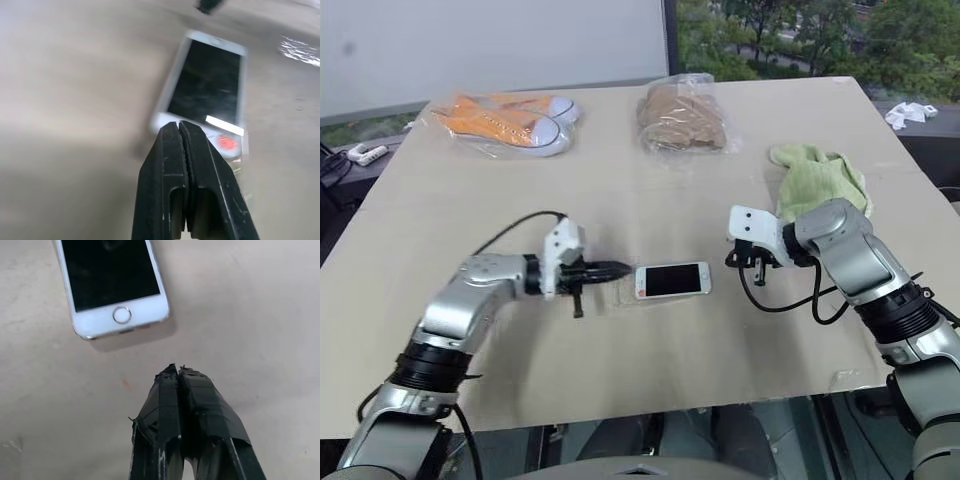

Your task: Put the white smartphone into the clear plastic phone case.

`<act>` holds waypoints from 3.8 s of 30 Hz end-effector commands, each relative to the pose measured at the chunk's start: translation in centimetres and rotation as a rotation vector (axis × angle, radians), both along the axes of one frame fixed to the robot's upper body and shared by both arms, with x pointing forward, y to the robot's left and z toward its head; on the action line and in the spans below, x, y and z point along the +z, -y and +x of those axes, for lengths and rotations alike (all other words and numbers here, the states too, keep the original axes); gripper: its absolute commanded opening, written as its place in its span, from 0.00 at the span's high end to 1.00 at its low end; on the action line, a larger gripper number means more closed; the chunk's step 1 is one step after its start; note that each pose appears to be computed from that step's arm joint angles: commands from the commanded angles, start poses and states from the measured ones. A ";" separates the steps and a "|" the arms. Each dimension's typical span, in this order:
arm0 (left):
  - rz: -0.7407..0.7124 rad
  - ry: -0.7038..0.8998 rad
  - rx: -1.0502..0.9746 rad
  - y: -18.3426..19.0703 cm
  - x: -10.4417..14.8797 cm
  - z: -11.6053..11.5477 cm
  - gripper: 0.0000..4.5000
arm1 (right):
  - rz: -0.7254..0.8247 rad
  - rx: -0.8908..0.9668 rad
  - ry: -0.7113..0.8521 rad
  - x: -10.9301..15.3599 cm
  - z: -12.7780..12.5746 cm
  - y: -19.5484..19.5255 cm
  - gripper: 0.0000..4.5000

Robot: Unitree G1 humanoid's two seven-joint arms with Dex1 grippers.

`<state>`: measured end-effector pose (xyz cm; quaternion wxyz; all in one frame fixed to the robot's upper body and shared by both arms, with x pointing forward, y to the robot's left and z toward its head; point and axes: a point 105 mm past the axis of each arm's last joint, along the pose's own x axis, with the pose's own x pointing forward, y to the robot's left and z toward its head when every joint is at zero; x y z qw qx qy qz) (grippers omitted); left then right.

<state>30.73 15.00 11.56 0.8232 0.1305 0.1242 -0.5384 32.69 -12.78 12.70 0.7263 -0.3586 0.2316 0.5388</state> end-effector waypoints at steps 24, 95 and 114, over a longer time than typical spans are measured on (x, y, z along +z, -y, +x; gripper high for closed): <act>0.049 0.062 -0.174 2.3 0.3 -0.5 1.00 | 0.088 0.235 -0.011 1.2 -1.8 -4.2 0.12; 0.265 0.000 -0.263 3.2 -4.9 -0.9 1.00 | -0.128 0.351 0.116 -0.8 -0.6 -6.7 0.39; 0.268 -0.038 -0.260 3.2 -5.9 -1.8 1.00 | -0.198 0.316 0.097 -1.4 -1.2 -6.7 0.39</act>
